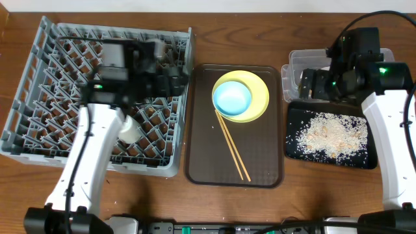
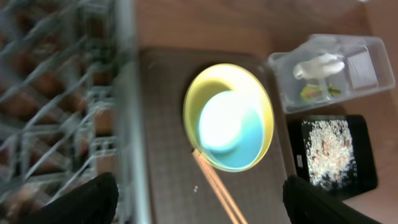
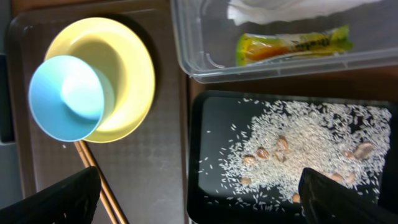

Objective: Sort waste into correct bins and load items into the dishwasher
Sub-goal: 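Reach the left gripper to the blue bowl on the yellow plate and grasp it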

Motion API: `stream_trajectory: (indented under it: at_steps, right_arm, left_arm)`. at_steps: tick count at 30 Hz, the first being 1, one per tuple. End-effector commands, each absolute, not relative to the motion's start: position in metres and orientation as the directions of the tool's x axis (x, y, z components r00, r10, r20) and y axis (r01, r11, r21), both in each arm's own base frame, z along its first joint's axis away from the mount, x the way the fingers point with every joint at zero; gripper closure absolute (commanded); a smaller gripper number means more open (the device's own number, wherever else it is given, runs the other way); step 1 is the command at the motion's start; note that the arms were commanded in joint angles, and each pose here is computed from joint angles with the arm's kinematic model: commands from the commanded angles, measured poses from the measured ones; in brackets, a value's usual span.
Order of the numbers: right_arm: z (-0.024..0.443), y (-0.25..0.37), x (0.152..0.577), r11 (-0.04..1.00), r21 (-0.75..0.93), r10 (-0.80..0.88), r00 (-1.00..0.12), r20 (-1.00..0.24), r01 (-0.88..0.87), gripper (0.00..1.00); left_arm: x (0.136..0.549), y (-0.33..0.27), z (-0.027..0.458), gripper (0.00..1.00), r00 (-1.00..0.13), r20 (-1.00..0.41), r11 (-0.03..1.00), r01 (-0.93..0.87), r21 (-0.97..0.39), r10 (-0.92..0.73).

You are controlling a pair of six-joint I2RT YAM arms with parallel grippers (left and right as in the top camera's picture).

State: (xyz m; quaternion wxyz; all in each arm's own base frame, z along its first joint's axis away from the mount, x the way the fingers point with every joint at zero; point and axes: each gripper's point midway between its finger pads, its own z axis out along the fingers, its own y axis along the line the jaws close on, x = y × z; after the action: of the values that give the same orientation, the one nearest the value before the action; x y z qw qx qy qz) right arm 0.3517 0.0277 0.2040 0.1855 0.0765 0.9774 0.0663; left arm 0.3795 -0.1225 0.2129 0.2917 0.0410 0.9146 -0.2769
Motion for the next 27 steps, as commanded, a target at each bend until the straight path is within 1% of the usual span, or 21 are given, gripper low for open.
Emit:
stream_trajectory:
  at_steps: [1, 5, 8, 11, 15, 19, 20, 22, 25, 27]
  right_arm:
    - [0.208, -0.003, 0.351, 0.955, 0.124, 0.295, -0.886, -0.359, 0.268, 0.01]
    - [0.207, -0.03, 0.348, 0.915, 0.133, 0.402, -0.848, -0.345, 0.38, 0.01]
    - [0.207, -0.042, 0.346, 0.892, 0.179, 0.452, -0.83, -0.327, 0.415, 0.01]
    - [0.207, -0.047, 0.344, 0.881, 0.193, 0.472, -0.822, -0.319, 0.432, 0.01]
    - [0.206, -0.049, 0.342, 0.883, 0.187, 0.47, -0.825, -0.314, 0.431, 0.01]
    - [0.206, -0.049, 0.341, 0.887, 0.183, 0.461, -0.831, -0.311, 0.424, 0.01]
    - [0.206, -0.049, 0.341, 0.887, 0.183, 0.462, -0.831, -0.31, 0.424, 0.01]
    - [0.205, -0.049, 0.341, 0.887, 0.183, 0.462, -0.832, -0.309, 0.424, 0.01]
    - [0.205, -0.049, 0.34, 0.887, 0.182, 0.462, -0.832, -0.307, 0.425, 0.01]
    - [0.205, -0.049, 0.339, 0.887, 0.181, 0.462, -0.833, -0.303, 0.426, 0.01]
  left_arm:
    - [0.388, -0.161, 0.215, 0.13, -0.797, -0.6, 0.855, 0.263, -0.447, -0.069]
    - [0.398, -0.193, 0.212, 0.13, -0.75, -0.66, 0.897, 0.263, -0.356, -0.042]
    - [0.404, -0.222, 0.206, 0.13, -0.739, -0.674, 0.908, 0.291, -0.301, 0.014]
    - [0.411, -0.249, 0.194, 0.13, -0.741, -0.668, 0.901, 0.333, -0.277, 0.068]
    - [0.412, -0.286, 0.158, 0.13, -0.751, -0.647, 0.884, 0.383, -0.267, 0.13]
    - [0.403, -0.313, 0.118, 0.14, -0.768, -0.609, 0.869, 0.426, -0.251, 0.2]
    - [0.393, -0.325, 0.089, 0.16, -0.782, -0.568, 0.861, 0.451, -0.234, 0.255]
    - [0.388, -0.329, 0.072, 0.21, -0.794, -0.54, 0.86, 0.456, -0.228, 0.278]
    - [0.382, -0.331, 0.049, 0.32, -0.812, -0.5, 0.863, 0.456, -0.218, 0.302]
    - [0.38, -0.33, 0.044, 0.47, -0.817, -0.489, 0.865, 0.454, -0.216, 0.307]
